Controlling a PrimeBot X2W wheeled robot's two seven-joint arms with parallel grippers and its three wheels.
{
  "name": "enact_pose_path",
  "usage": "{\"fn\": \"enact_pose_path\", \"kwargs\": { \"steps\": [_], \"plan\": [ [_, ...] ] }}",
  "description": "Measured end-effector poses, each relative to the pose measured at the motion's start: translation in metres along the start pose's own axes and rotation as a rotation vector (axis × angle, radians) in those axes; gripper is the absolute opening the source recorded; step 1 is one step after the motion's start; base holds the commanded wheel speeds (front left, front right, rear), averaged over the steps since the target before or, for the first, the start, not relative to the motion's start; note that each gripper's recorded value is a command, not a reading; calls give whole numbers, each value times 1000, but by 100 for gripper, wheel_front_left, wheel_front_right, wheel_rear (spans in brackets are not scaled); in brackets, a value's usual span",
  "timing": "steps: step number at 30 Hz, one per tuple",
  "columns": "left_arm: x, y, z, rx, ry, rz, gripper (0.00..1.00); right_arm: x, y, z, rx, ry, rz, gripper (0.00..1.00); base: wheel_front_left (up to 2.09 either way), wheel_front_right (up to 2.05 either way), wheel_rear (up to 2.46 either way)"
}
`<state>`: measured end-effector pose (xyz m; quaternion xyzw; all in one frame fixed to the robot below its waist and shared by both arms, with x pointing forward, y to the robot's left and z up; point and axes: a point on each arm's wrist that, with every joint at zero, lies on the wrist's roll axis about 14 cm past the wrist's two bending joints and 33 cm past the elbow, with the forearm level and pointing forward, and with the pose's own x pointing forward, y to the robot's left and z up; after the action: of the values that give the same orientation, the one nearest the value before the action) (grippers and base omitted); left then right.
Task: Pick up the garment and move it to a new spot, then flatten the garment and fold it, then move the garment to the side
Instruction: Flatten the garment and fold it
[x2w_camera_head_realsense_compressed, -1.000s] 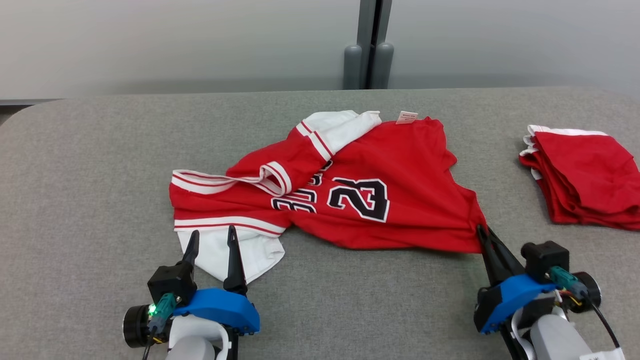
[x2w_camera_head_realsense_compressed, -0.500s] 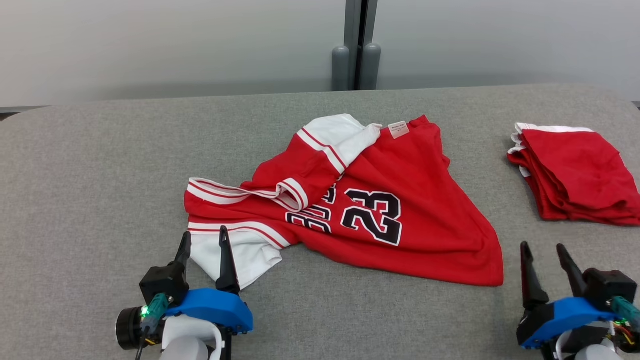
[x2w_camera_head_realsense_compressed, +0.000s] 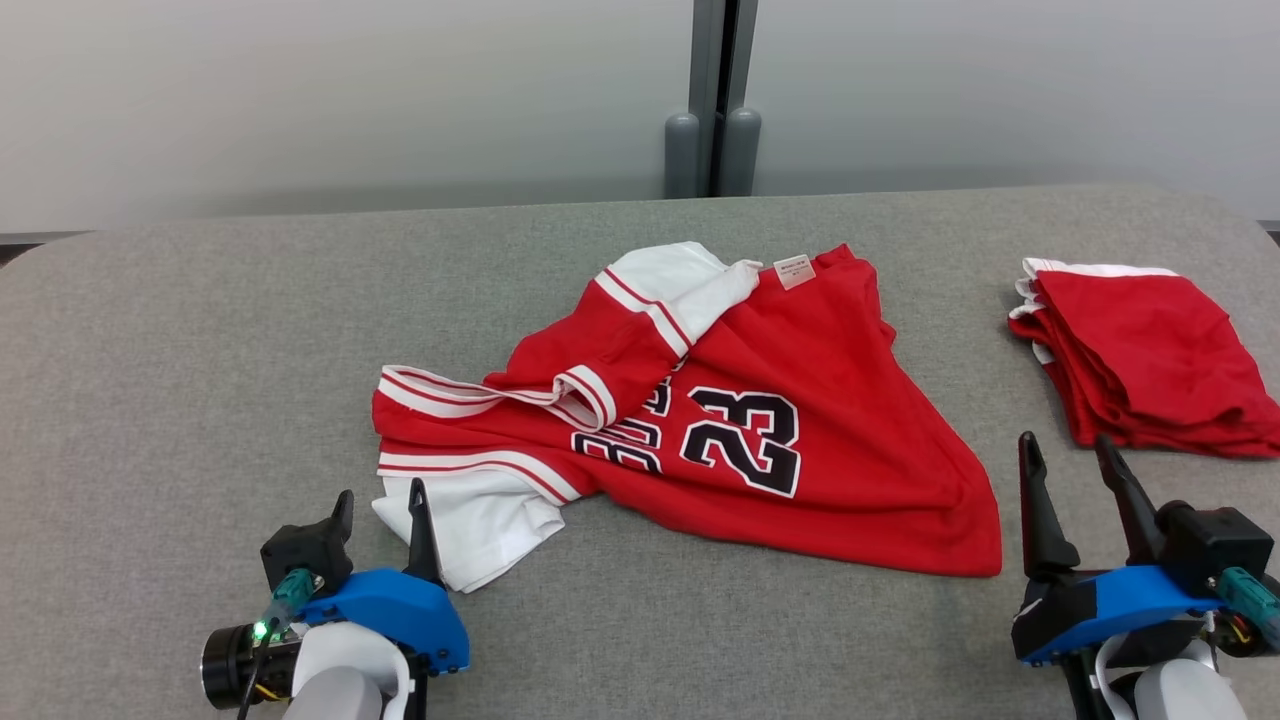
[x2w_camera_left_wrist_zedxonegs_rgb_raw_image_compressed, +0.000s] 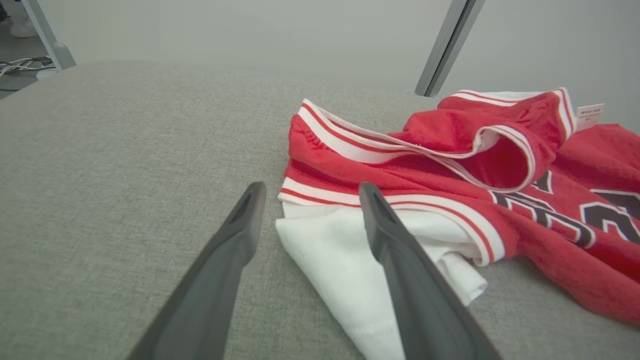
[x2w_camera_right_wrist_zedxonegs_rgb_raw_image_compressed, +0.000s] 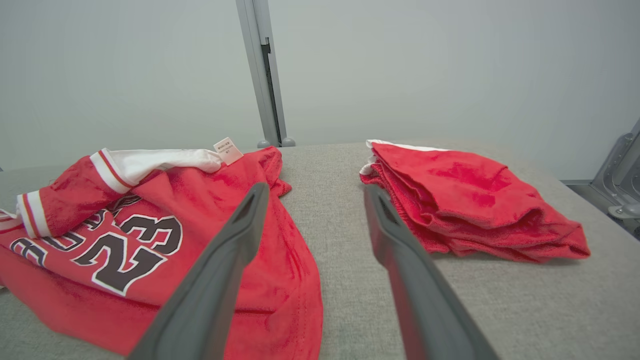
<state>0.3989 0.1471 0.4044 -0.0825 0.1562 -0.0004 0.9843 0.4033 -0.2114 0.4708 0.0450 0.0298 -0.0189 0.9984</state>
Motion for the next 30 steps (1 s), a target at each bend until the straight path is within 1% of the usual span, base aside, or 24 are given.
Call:
{"fn": "enact_pose_path", "kwargs": {
  "steps": [2, 6, 13, 14, 15, 16, 20, 24, 27, 30],
  "plan": [
    [4, 4, -9, 15, 54, 6, 100, 0, 3, -1, 2, 4, 9, 100, 0, 0, 0],
    [9, 6, -28, 7, 156, 0, 100, -1, 5, -2, 0, 10, 16, 100, 0, 0, 0],
    [13, 1, -41, -17, 216, -23, 100, -4, 0, -2, -2, 13, 4, 100, 0, 0, 0],
    [13, -1, -42, -21, 219, -29, 65, -4, 0, -2, -2, 13, 2, 100, 0, 0, 0],
    [14, -4, -40, -21, 210, -39, 17, -5, -1, -2, -2, 14, 1, 100, 0, 0, 0],
    [15, -7, -37, -22, 198, -47, 0, -6, -1, -2, -2, 14, 0, 100, 0, 0, 0],
    [15, -10, -22, -24, 124, -59, 0, -9, -1, -1, 0, 9, 0, 100, 0, 0, 0],
    [11, -8, -2, -11, 48, -63, 0, -6, 8, 3, 4, -4, 25, 100, 0, 0, 0],
    [5, 0, 16, 11, -16, -54, 0, -6, 16, 4, 8, -8, 47, 100, 0, 0, 0],
    [-4, 10, 24, 48, -31, -43, 0, -4, 23, 4, 16, -9, 65, 100, 0, 0, 0]
  ]
}}
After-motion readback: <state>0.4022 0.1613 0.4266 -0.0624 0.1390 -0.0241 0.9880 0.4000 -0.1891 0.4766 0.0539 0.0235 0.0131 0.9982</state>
